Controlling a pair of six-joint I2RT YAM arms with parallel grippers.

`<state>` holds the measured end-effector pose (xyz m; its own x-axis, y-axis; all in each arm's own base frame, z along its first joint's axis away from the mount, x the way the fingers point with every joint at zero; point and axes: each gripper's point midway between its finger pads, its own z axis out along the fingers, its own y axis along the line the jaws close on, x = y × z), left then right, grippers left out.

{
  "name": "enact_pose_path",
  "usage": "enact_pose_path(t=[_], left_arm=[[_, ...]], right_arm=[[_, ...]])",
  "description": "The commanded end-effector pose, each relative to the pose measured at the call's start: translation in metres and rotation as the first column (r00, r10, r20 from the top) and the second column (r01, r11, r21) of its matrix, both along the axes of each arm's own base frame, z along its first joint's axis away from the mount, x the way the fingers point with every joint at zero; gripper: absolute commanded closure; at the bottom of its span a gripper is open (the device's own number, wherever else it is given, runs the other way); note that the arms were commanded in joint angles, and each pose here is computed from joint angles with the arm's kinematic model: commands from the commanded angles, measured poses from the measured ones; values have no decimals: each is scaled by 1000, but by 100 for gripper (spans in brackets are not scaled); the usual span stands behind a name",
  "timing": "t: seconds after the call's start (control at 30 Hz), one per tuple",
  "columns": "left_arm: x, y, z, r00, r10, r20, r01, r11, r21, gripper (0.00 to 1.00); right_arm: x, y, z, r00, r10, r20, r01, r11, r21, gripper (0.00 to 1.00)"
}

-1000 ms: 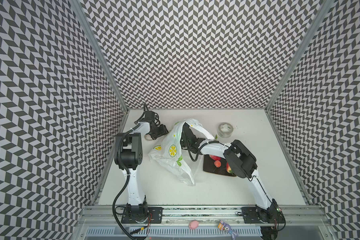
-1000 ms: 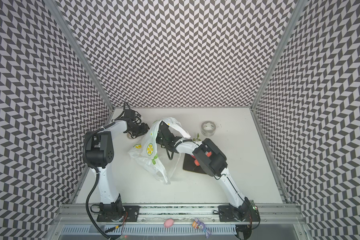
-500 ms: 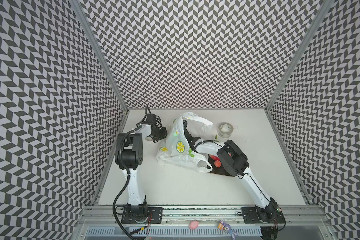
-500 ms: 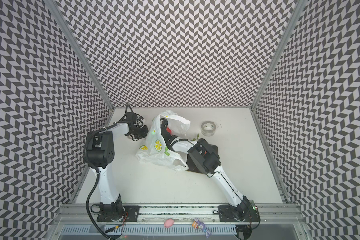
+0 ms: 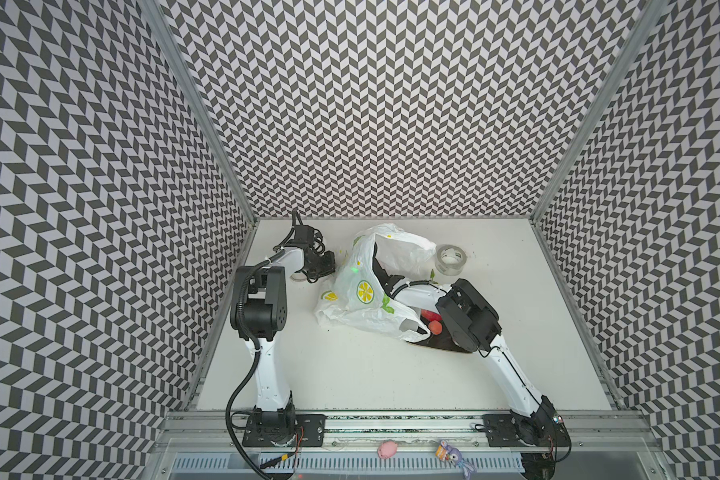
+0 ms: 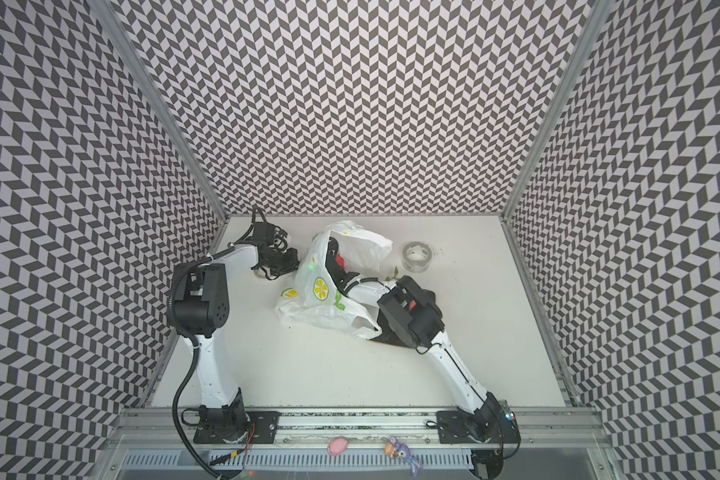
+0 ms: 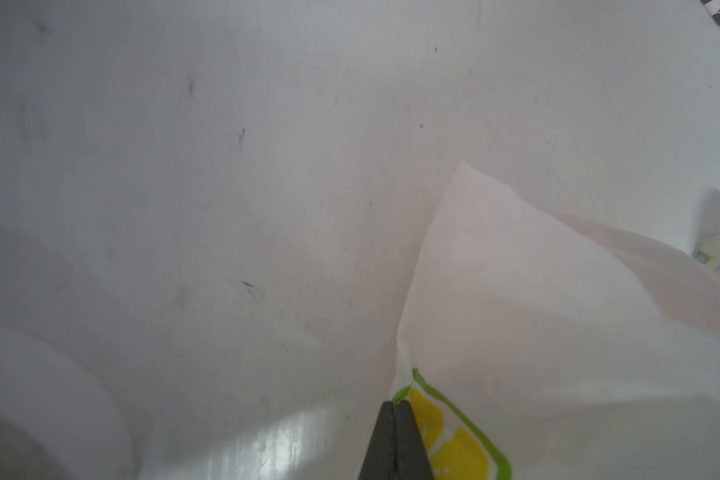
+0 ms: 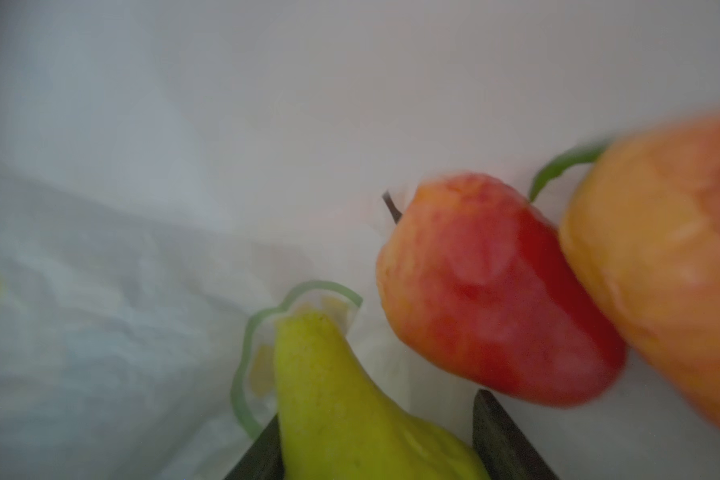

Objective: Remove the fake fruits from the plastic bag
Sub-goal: 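Grasp the green pear in the bag with right gripper while left regrips bag, then lift the green pear out of the bag and lower it onto the dark pad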

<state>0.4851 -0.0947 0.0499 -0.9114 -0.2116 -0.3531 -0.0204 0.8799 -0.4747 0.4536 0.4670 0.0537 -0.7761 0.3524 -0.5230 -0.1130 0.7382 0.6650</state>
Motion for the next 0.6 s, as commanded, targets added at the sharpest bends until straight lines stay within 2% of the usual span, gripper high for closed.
enact_pose_path(t=[0.0, 0.23, 0.57], left_arm=[[16, 13, 30, 994, 57, 93, -60, 998, 30, 100], [18, 27, 34, 988, 100, 120, -105, 994, 43, 100], [20, 41, 36, 978, 146, 149, -152, 988, 26, 100]], right_arm=[[-2, -9, 49, 997, -9, 79, 4, 998, 57, 55], [-35, -29, 65, 996, 46, 71, -50, 998, 49, 55], [-92, -60, 75, 989, 126, 80, -125, 992, -16, 55]])
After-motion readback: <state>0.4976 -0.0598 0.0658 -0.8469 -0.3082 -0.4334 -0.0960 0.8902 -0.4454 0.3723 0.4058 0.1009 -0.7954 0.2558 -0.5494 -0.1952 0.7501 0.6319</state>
